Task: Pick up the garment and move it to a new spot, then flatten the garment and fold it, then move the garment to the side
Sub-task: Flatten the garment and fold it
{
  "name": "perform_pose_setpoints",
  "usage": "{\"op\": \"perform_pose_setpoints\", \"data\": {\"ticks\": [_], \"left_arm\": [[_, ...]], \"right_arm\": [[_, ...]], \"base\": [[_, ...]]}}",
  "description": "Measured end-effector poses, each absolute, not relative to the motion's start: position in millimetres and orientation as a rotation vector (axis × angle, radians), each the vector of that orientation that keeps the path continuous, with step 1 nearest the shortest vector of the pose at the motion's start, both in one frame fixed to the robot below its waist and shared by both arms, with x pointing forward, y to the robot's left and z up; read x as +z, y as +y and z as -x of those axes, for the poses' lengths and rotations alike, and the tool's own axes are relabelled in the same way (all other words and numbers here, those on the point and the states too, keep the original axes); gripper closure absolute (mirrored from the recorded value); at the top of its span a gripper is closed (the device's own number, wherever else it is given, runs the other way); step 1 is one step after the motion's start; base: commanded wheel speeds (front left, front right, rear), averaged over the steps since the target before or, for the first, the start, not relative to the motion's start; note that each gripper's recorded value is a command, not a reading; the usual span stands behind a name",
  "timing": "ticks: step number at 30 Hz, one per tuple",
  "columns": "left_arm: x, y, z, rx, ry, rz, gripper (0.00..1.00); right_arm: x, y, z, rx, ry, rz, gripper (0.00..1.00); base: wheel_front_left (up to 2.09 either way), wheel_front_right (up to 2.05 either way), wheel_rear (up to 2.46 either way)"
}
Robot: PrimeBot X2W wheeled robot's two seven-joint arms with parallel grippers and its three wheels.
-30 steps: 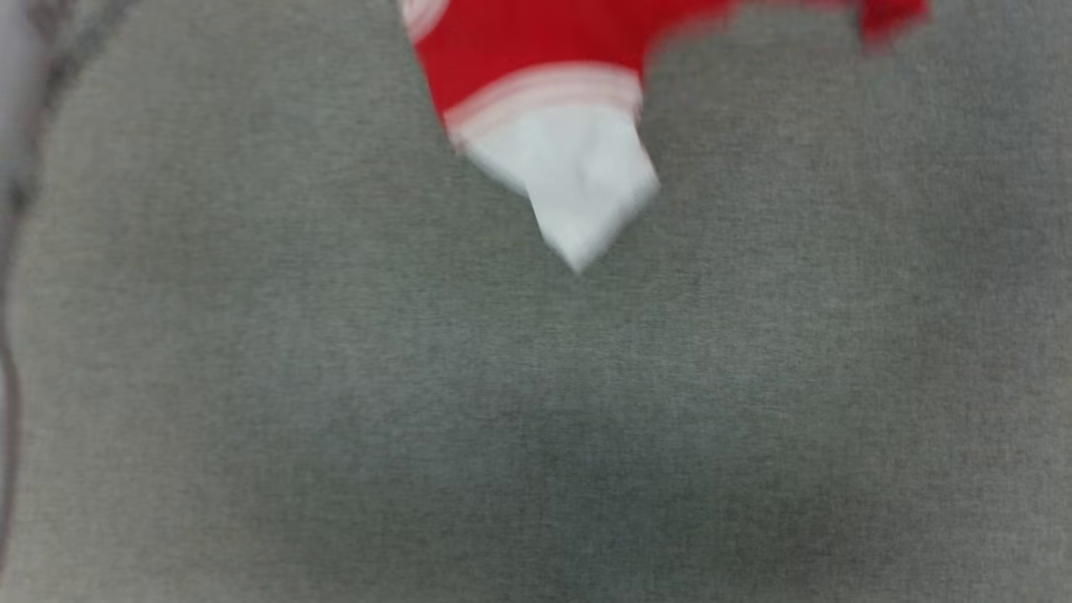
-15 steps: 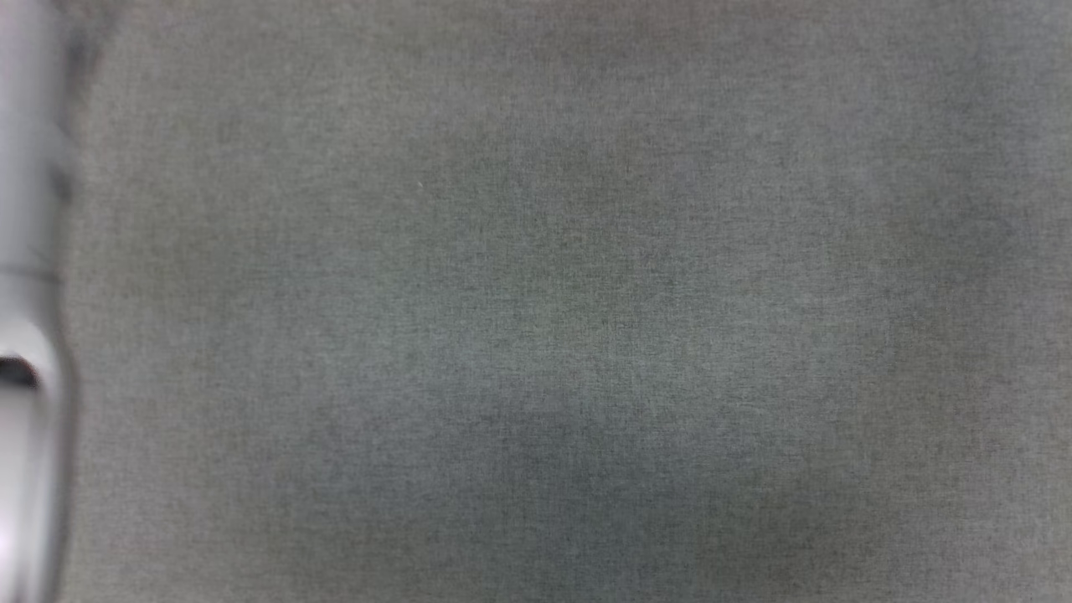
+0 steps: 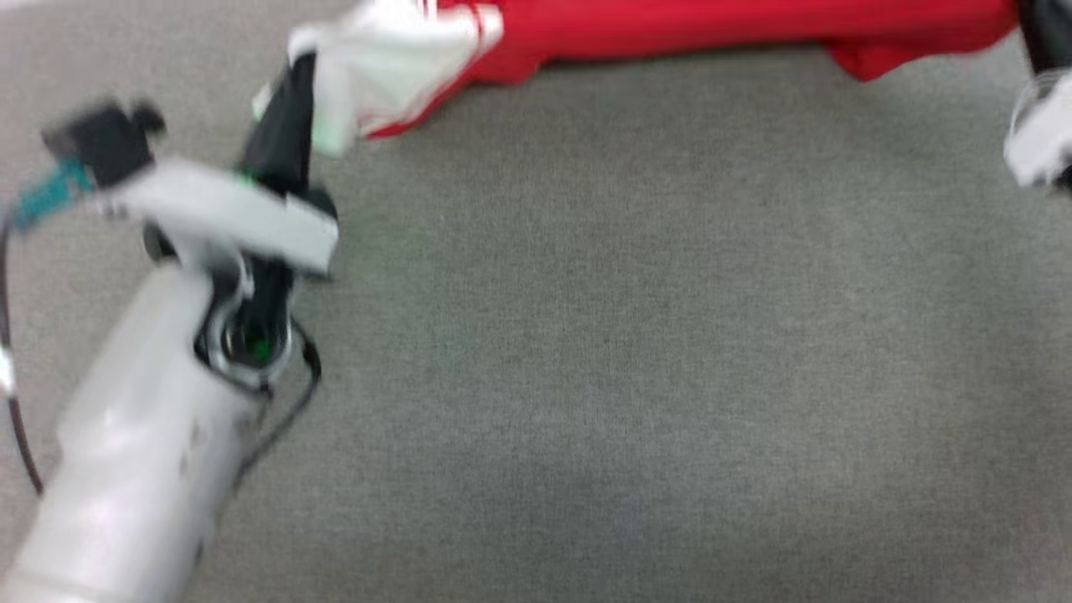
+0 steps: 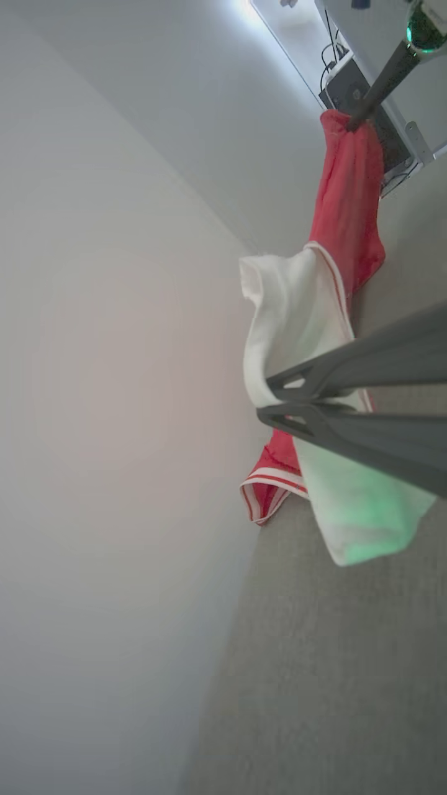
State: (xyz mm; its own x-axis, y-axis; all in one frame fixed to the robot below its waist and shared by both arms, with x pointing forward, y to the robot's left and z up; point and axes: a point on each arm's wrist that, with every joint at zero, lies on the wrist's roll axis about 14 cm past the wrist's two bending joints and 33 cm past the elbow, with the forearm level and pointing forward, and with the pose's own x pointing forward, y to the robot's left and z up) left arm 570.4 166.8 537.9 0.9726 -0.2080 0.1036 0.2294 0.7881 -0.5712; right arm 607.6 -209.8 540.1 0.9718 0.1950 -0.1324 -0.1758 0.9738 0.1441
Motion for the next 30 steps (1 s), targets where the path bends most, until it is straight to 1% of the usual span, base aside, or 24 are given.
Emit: {"op": "perform_pose_setpoints", "data": {"ticks": [4, 11, 15, 23, 27, 30], "left_arm": [[526.6, 167.1, -530.9, -0.215, -0.009, 0.662, 1.00], [514.5, 166.6, -463.0, -0.174, 0.054, 0.650, 1.00], [514.8, 155.8, -431.1, -0.219, 0.085, 0.561, 1.00], [520.1, 143.7, -389.0, -0.234, 0.128, 0.552, 1.00], [525.4, 142.5, -380.3, -0.229, 0.130, 0.571, 1.00], [527.7, 142.2, -379.9, -0.233, 0.127, 0.574, 1.00]], "right_arm": [[524.4, -214.4, -571.2, 0.219, 0.187, -0.147, 1.00], [505.6, -227.6, -510.5, 0.231, 0.245, -0.158, 1.00], [501.9, -238.7, -482.3, 0.219, 0.260, -0.136, 1.00], [499.1, -252.5, -441.8, 0.183, 0.268, -0.154, 1.00], [491.8, -252.9, -425.4, 0.169, 0.293, -0.166, 1.00], [492.9, -250.7, -420.6, 0.166, 0.300, -0.171, 1.00]], "base": [[0.00, 0.00, 0.00], [0.00, 0.00, 0.00], [0.00, 0.00, 0.00], [0.00, 0.00, 0.00], [0.00, 0.00, 0.00], [0.00, 0.00, 0.00]]}}
